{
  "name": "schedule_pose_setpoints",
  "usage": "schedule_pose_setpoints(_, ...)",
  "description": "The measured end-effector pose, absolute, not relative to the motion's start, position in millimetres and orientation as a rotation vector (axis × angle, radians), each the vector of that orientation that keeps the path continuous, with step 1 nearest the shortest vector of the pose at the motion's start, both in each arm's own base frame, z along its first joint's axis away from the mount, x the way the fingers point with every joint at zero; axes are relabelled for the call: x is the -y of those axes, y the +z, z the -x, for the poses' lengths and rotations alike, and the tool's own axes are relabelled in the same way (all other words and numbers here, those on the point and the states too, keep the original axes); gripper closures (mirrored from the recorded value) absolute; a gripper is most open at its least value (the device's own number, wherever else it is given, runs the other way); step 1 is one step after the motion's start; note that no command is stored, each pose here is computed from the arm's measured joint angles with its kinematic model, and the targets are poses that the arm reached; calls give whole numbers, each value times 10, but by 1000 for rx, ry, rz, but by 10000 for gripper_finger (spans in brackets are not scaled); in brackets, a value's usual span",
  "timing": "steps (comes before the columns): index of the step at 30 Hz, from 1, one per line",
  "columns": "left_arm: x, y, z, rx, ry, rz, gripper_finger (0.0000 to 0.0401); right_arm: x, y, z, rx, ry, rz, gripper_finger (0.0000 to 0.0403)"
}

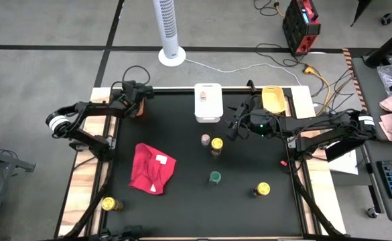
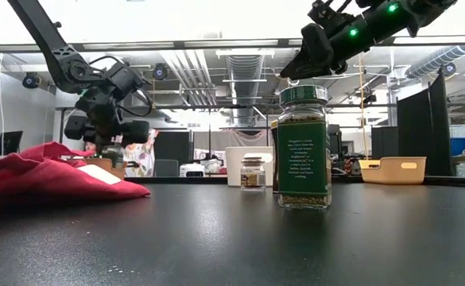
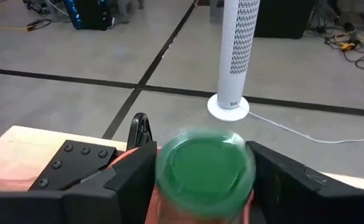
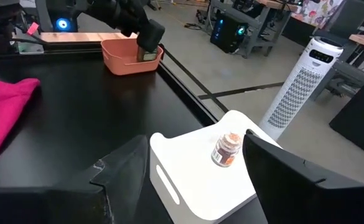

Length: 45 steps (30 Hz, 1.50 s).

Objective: Sort spices by type
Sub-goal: Put the top green seasoning bottle into the orange bin, then put the top yellow seasoning bottle into the yellow bin

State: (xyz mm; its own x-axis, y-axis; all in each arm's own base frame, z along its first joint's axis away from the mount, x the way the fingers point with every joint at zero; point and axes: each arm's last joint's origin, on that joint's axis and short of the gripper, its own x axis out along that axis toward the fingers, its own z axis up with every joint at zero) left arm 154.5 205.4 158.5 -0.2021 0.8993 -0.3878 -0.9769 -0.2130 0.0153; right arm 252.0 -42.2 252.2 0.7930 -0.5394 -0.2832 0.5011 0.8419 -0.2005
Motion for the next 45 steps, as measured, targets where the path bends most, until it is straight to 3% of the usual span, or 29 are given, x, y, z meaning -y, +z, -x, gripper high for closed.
schedule_pose_setpoints(13,-2038,1609,-1558,-327,1727,326,157,421,2512,-2517,-344,-561,114,115)
schedule_pose_setpoints(31,-1879,1934,-1478,-321,1657,287,165,421,2508,-2516,-347,-561,115,117)
schedule_pose_setpoints(39,-1845,2067,-1456,-414,1624,288,239,421,2506,-2516,-348,-561,115,119)
schedule_pose_setpoints(45,-1906,2183,-1517,-556,1598,280,381,411,2504,-2521,-348,-519,108,132)
